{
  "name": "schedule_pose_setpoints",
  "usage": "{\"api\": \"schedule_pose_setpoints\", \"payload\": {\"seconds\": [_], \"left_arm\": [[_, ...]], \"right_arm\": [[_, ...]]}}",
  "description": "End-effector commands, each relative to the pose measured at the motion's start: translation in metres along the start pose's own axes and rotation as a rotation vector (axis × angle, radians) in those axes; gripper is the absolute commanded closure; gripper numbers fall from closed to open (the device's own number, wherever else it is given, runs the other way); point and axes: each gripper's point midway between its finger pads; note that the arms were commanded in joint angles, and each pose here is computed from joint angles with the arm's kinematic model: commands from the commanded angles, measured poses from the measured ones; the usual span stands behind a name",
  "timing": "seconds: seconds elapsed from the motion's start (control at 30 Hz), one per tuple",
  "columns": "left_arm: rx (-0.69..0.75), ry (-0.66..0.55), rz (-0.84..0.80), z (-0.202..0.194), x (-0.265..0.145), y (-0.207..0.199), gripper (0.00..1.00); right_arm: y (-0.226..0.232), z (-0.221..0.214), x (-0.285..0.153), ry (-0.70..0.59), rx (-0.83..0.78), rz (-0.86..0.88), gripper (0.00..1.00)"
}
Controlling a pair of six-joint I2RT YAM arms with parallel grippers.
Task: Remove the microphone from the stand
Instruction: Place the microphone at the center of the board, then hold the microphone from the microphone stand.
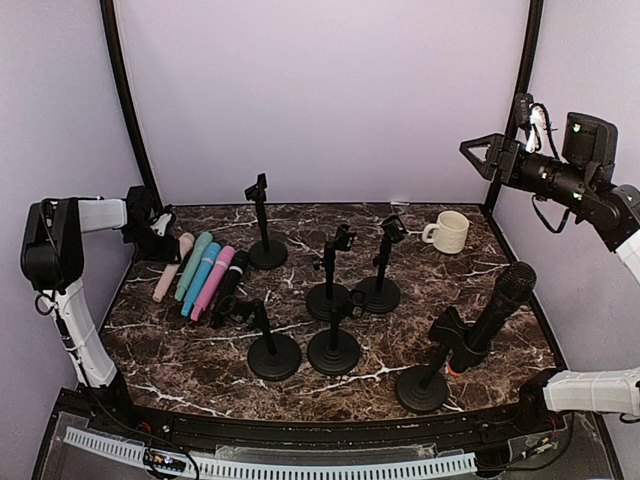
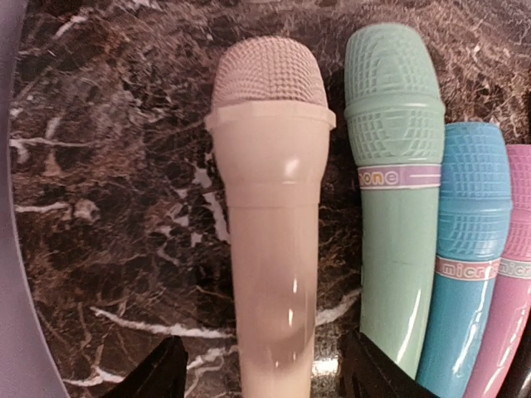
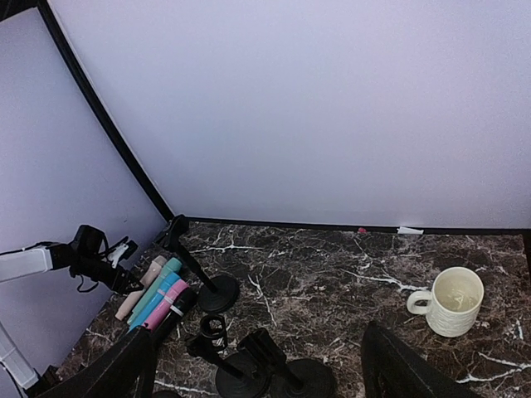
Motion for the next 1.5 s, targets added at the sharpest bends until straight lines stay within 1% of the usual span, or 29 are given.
{"api": "schedule_pose_setpoints", "payload": {"seconds": [0.0, 0.1, 0.13, 0.17, 0.2, 0.23, 0.27, 0.3, 0.37, 0.4, 0.43, 0.47, 0.53, 0.57, 0.6, 0.63, 0.67, 0.7, 0.73, 0.77, 0.8, 0.83, 0.87, 0.93, 0.97, 1.0, 1.03, 1.2, 1.47], "left_arm": [[0.011, -0.135, 0.092, 0.022, -0.056, 0.011, 0.31], [0.064, -0.213, 0.131, 0.027, -0.082, 0.005, 0.31], [0.092, -0.265, 0.147, 0.033, -0.101, 0.001, 0.31], [0.121, -0.292, 0.142, 0.035, -0.108, -0.01, 0.31], [0.147, -0.354, 0.15, 0.042, -0.131, -0.019, 0.32], [0.191, -0.388, 0.12, 0.046, -0.139, -0.041, 0.32], [0.219, -0.456, 0.119, 0.052, -0.164, -0.054, 0.32], [0.276, -0.496, 0.071, 0.057, -0.174, -0.084, 0.33], [0.37, -0.653, -0.009, 0.065, -0.228, -0.137, 0.33], [0.392, -0.707, -0.052, 0.068, -0.244, -0.156, 0.33], [0.457, -0.778, -0.145, 0.065, -0.268, -0.193, 0.34], [0.478, -0.836, -0.218, 0.066, -0.286, -0.214, 0.34], [0.561, -0.928, -0.335, 0.059, -0.318, -0.263, 0.34], [0.633, -0.944, -0.408, 0.048, -0.329, -0.298, 0.34], [0.673, -0.966, -0.407, 0.048, -0.337, -0.312, 0.33], [0.752, -0.942, -0.475, 0.035, -0.336, -0.349, 0.33], [0.83, -0.957, -0.532, 0.023, -0.351, -0.379, 0.33], [0.875, -0.913, -0.56, 0.02, -0.338, -0.401, 0.32], [0.948, -0.93, -0.625, 0.007, -0.354, -0.429, 0.31], [0.996, -0.883, -0.658, 0.001, -0.338, -0.452, 0.3], [1.064, -0.912, -0.727, -0.011, -0.356, -0.477, 0.29], [1.119, -0.876, -0.753, -0.017, -0.34, -0.499, 0.28], [1.163, -0.904, -0.826, -0.026, -0.357, -0.519, 0.27], [1.237, -0.863, -0.915, -0.036, -0.342, -0.558, 0.26], [1.256, -0.892, -0.936, -0.032, -0.351, -0.567, 0.25], [1.283, -0.857, -0.968, -0.039, -0.338, -0.581, 0.25], [1.302, -0.883, -0.994, -0.037, -0.348, -0.588, 0.24], [1.356, -0.852, -1.076, -0.041, -0.33, -0.621, 0.22], [1.316, -0.768, -1.154, -0.051, -0.312, -0.635, 0.22]], "right_arm": [[0.004, 0.013, -0.009, -0.047, -0.016, 0.008, 0.14], [0.004, 0.013, -0.01, -0.049, -0.02, -0.001, 0.13], [0.004, 0.013, -0.011, -0.049, -0.021, 0.001, 0.13], [0.004, 0.013, -0.01, -0.049, -0.02, 0.002, 0.13], [0.004, 0.013, -0.01, -0.048, -0.02, 0.007, 0.13], [0.005, 0.012, -0.01, -0.047, -0.019, 0.011, 0.12], [0.005, 0.012, -0.009, -0.046, -0.018, 0.015, 0.12], [0.006, 0.011, -0.009, -0.048, -0.017, 0.02, 0.11], [0.007, 0.01, -0.009, -0.047, -0.02, 0.029, 0.1], [0.007, 0.009, -0.009, -0.047, -0.021, 0.036, 0.09], [0.008, 0.008, -0.009, -0.047, -0.022, 0.044, 0.09], [0.01, 0.007, -0.009, -0.043, -0.022, 0.052, 0.08], [0.014, 0.006, -0.01, -0.038, -0.028, 0.078, 0.07], [0.019, 0.005, -0.011, -0.031, -0.035, 0.102, 0.06], [0.024, 0.004, -0.012, -0.022, -0.046, 0.132, 0.05], [0.03, 0.002, -0.014, -0.012, -0.056, 0.165, 0.04], [0.035, 0.0, -0.016, -0.006, -0.067, 0.194, 0.02], [0.04, -0.001, -0.019, 0.0, -0.078, 0.225, 0.02], [0.045, -0.002, -0.021, 0.002, -0.086, 0.252, 0.01], [0.048, -0.004, -0.024, 0.006, -0.096, 0.271, 0.02], [0.05, -0.005, -0.026, 0.007, -0.1, 0.285, 0.01], [0.05, -0.006, -0.027, 0.007, -0.1, 0.284, 0.01], [0.047, -0.006, -0.028, 0.005, -0.095, 0.266, 0.01], [0.035, -0.008, -0.027, 0.009, -0.083, 0.199, 0.01], [0.026, -0.011, -0.027, 0.019, -0.075, 0.146, 0.01], [0.022, -0.013, -0.03, 0.022, -0.074, 0.123, 0.01], [0.02, -0.015, -0.033, 0.028, -0.079, 0.114, 0.01], [0.032, -0.025, -0.065, 0.072, -0.101, 0.155, 0.01], [0.053, -0.063, -0.126, 0.213, -0.012, 0.259, 0.02]]}}
Point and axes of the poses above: each gripper's point midway between its finger pads, its own x axis out along the fingers, its own y axis along the line the jaws close on, z = x × y, and after that the axes turned 7 degrees about x, right-handed
